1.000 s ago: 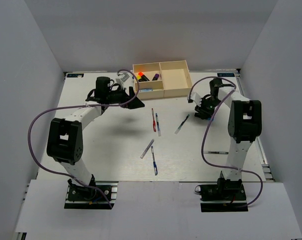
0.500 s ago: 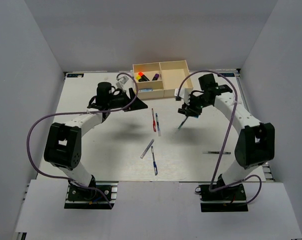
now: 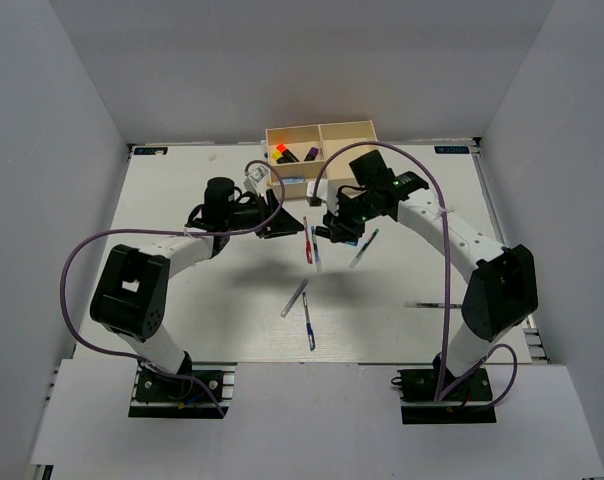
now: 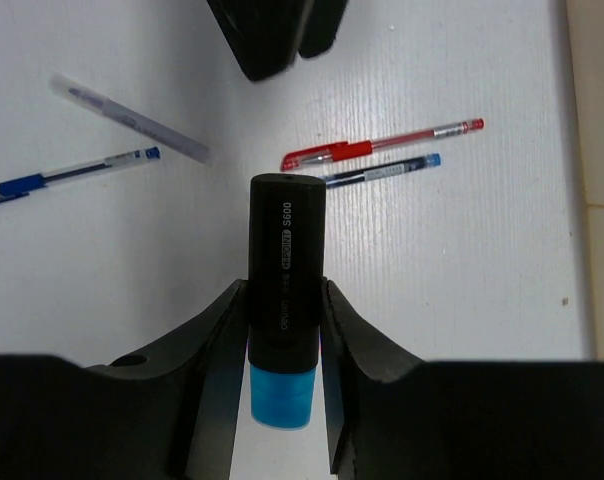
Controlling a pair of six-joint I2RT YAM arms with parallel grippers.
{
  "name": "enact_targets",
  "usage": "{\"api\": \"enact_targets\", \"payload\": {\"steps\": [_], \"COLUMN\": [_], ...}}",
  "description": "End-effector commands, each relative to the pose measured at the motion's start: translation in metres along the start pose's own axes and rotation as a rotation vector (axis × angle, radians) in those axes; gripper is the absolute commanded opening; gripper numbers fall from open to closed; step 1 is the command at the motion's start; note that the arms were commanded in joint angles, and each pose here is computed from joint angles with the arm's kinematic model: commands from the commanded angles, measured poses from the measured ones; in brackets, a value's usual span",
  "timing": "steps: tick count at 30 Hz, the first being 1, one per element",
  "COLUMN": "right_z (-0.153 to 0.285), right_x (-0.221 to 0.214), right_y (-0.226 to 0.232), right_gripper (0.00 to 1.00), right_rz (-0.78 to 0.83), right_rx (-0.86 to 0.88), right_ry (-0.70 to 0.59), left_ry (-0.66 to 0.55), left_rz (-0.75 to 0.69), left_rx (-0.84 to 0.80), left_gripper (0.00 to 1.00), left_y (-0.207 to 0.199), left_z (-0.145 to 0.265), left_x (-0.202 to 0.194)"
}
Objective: Sort the stationery into containers
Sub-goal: Pick up the pen from the center of the board.
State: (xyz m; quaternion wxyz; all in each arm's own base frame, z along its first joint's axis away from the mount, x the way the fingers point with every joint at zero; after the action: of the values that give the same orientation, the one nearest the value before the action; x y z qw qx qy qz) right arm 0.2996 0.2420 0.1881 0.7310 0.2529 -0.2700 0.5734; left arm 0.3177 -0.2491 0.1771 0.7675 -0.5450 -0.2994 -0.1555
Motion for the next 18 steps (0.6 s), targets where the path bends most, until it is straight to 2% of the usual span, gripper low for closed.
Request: {"api": "enact_targets", "payload": {"steps": [1,12,18], "right_z": [-0.001,-0.014,-0.014], "right_x": [0.021,0.029,0.034], "right_y": [0.000,0.015,0.013], "right_gripper": [0.00,0.00,0.00], "right_rz": [0.000,0.029,0.037], "right_rx": [-0.011,0.010,-0.006], "right_ry": [-0.029,-0.011,-0.019], "left_ry": [-0.002,0.045,0.070], "left_rz": [-0.032,-0.031,-0.008], "left_rx": [-0.052,-0.085,-0.090], "left_gripper": [0.60,0.61,0.52], "left_y": [-0.016,-0.021,-0.022], "left_z": [-0.003,-0.014,-0.018], "left_x": [0.002,-0.012,-0.023]}}
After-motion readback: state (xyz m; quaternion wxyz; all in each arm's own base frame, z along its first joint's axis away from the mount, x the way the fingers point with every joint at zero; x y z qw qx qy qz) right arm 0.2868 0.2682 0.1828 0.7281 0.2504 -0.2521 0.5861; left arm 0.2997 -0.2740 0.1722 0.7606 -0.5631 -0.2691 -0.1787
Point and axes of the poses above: each gripper's point midway between its finger pads, its own z axis back along the fingers, its own y axis along the line the jaws close on, x = y × z, the point moved 3 cm from there along z, back along the fingers, and after that the axes turned 12 degrees about -z, right-handed, at the moved point
